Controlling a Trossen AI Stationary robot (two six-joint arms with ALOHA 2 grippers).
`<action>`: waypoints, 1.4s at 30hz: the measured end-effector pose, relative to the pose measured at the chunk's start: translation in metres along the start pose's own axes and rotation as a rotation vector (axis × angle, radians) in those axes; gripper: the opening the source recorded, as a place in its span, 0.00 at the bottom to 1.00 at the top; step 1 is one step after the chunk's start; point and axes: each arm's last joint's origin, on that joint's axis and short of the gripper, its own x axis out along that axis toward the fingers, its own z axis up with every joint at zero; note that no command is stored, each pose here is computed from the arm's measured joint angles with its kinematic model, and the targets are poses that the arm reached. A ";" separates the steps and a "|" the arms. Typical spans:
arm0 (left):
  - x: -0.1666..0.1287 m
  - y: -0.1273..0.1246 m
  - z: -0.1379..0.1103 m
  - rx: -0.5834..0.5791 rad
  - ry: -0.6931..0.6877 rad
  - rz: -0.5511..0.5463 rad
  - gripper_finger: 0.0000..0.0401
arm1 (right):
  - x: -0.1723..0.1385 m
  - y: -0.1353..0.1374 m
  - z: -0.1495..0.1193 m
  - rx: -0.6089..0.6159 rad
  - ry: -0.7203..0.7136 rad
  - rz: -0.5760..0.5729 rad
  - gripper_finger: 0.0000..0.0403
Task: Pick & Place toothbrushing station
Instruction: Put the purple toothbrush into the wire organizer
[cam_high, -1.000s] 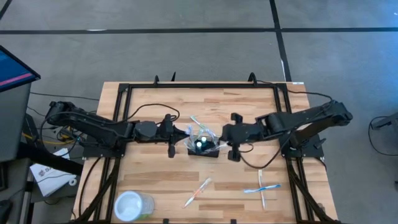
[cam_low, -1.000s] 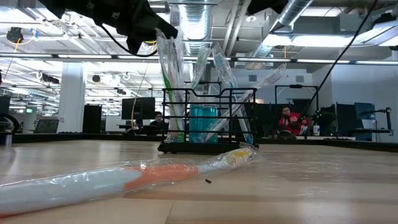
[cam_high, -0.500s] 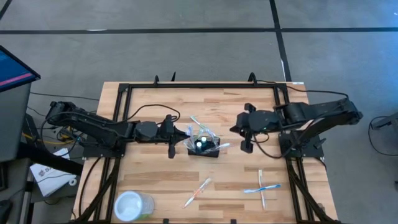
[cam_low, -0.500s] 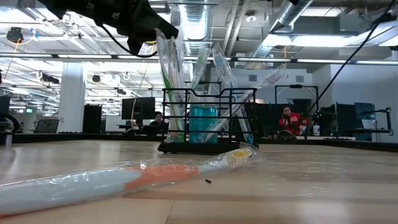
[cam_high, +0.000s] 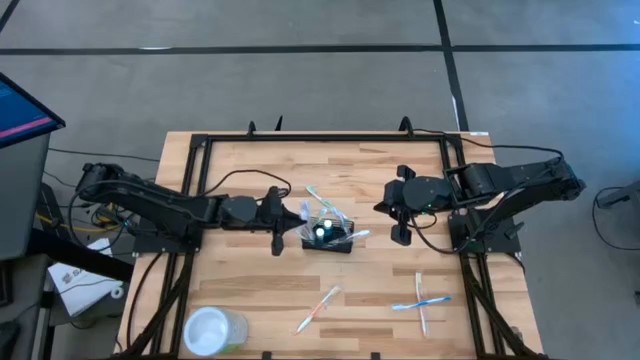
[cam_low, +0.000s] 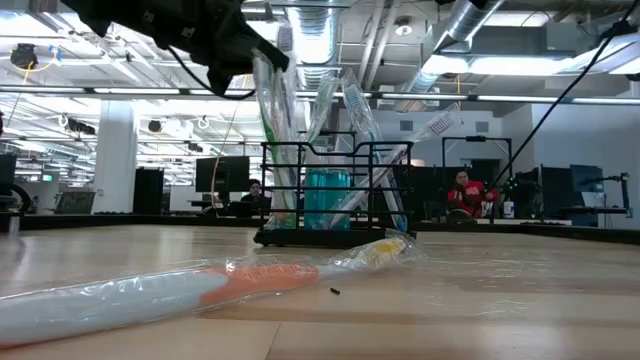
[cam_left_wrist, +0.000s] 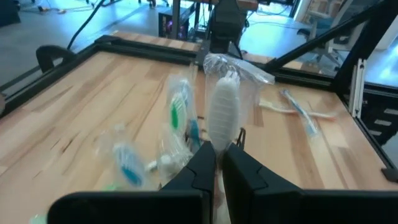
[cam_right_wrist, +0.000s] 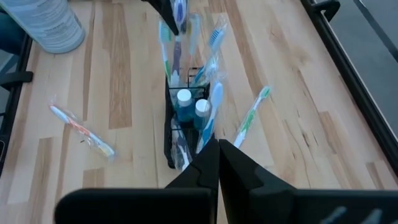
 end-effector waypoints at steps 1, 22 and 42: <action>0.003 -0.001 -0.001 0.002 0.005 0.001 0.01 | 0.000 0.000 0.000 0.000 -0.001 0.000 0.00; 0.021 -0.005 -0.008 0.013 0.073 -0.004 0.07 | 0.000 0.000 -0.001 -0.006 0.007 -0.001 0.00; 0.021 -0.006 -0.010 0.007 0.098 -0.030 0.15 | 0.000 0.000 -0.001 0.003 0.007 -0.001 0.00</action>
